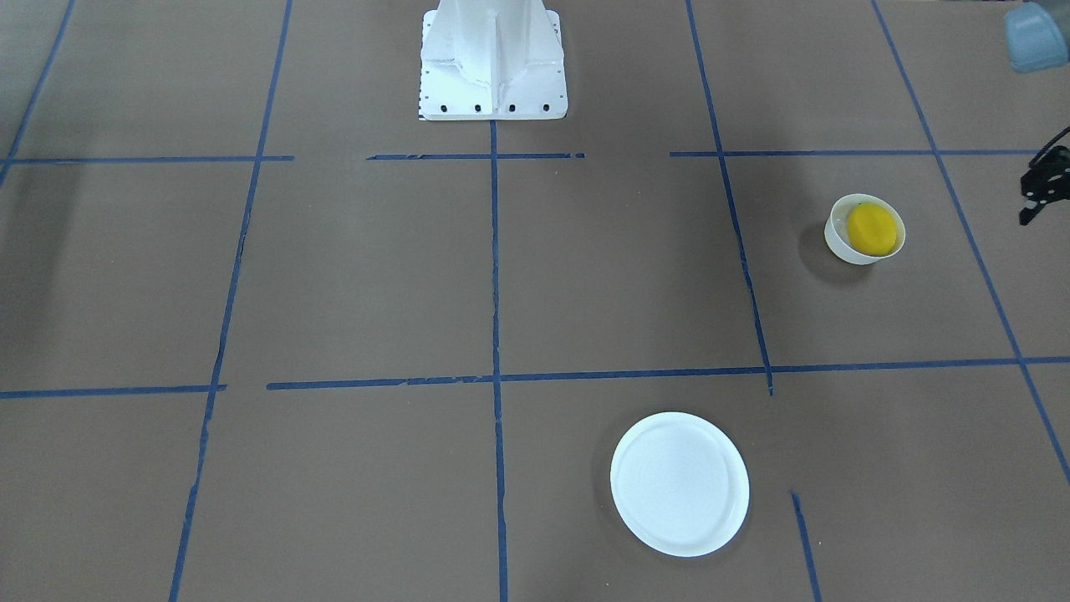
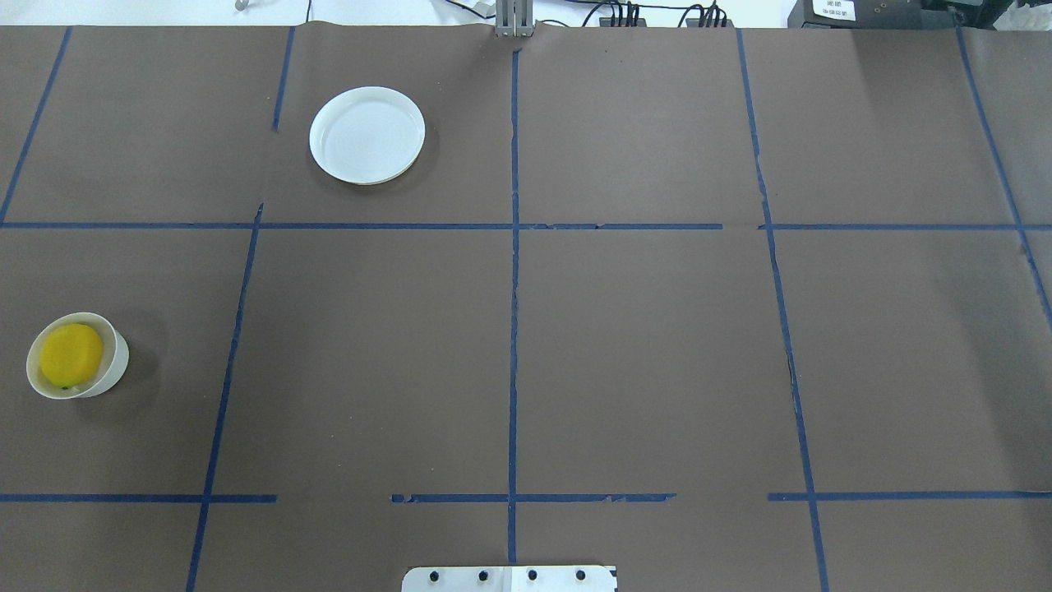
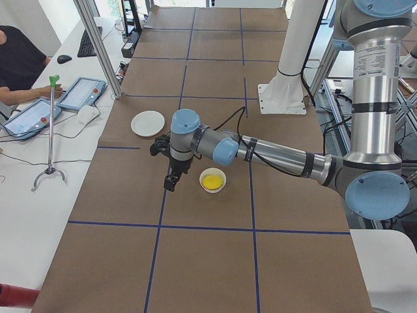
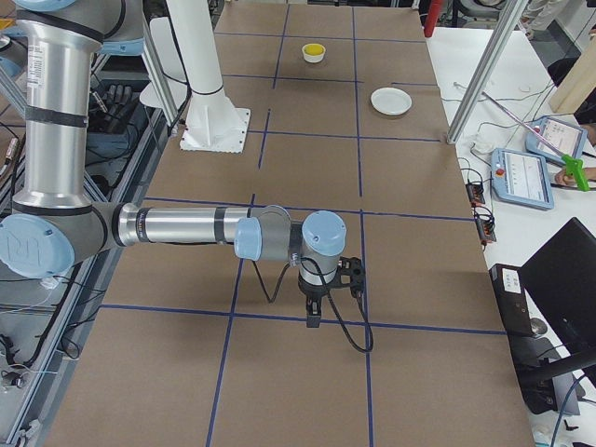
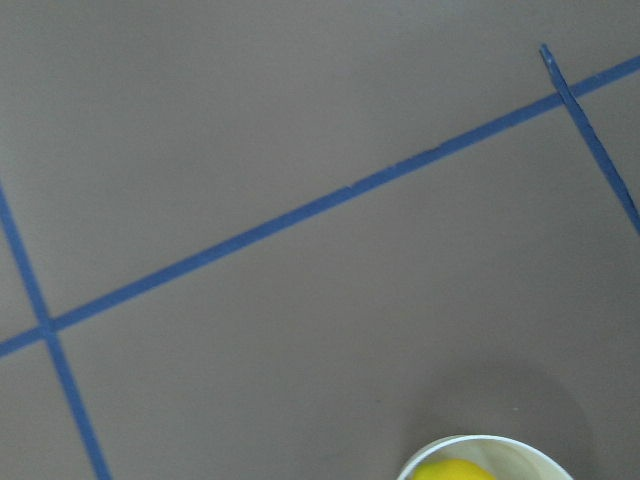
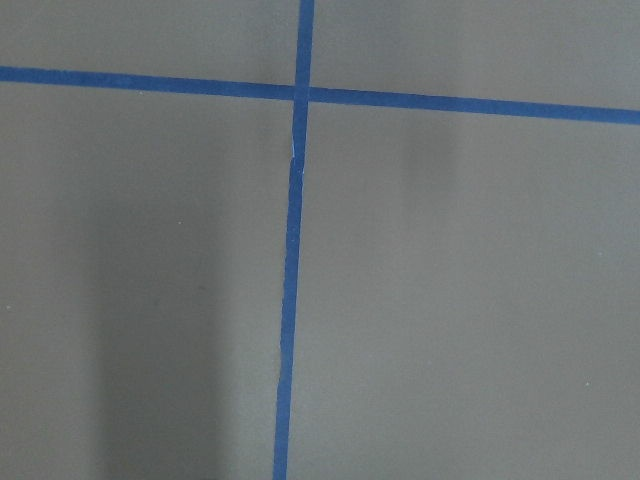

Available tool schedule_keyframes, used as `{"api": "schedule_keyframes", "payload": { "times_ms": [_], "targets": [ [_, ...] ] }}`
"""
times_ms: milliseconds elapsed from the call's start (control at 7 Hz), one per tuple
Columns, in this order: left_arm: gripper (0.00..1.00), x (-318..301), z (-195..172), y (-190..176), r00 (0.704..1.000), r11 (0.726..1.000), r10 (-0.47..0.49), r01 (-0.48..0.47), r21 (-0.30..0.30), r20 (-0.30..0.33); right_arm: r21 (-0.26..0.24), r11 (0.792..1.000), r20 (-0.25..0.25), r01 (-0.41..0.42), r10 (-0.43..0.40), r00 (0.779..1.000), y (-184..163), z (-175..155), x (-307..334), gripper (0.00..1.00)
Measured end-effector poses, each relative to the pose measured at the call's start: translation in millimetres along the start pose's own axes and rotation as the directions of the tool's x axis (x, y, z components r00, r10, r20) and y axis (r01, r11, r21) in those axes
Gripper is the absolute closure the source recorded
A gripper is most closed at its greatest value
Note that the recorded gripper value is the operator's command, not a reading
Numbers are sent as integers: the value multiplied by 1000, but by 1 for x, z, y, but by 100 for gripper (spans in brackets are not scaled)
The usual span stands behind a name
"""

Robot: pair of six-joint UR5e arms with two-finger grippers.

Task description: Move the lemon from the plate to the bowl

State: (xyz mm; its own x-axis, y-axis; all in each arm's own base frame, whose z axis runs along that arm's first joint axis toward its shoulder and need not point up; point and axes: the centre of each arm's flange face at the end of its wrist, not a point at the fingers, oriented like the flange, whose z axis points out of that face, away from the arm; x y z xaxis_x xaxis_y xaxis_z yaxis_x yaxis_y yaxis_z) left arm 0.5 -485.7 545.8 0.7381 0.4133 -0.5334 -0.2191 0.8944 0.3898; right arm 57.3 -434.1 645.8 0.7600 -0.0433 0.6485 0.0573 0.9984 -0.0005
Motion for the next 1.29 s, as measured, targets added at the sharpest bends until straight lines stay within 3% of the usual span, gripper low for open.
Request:
{"api": "schedule_keyframes", "payload": {
  "times_ms": [143,571,857,1286],
  "targets": [
    [0,-39,-9,25,998,997,-64,65,-37,3,0,1000,-1,0,0,1000,0,0,0,0],
    [0,-108,24,118,984,977,-172,163,-135,-54,0,1000,0,0,0,1000,0,0,0,0],
    [0,-122,21,132,972,964,-227,217,-152,-54,0,1000,0,0,0,1000,0,0,0,0],
    [0,-111,-5,107,965,960,-258,251,-124,-42,0,1000,0,0,0,1000,0,0,0,0]
  ]
}}
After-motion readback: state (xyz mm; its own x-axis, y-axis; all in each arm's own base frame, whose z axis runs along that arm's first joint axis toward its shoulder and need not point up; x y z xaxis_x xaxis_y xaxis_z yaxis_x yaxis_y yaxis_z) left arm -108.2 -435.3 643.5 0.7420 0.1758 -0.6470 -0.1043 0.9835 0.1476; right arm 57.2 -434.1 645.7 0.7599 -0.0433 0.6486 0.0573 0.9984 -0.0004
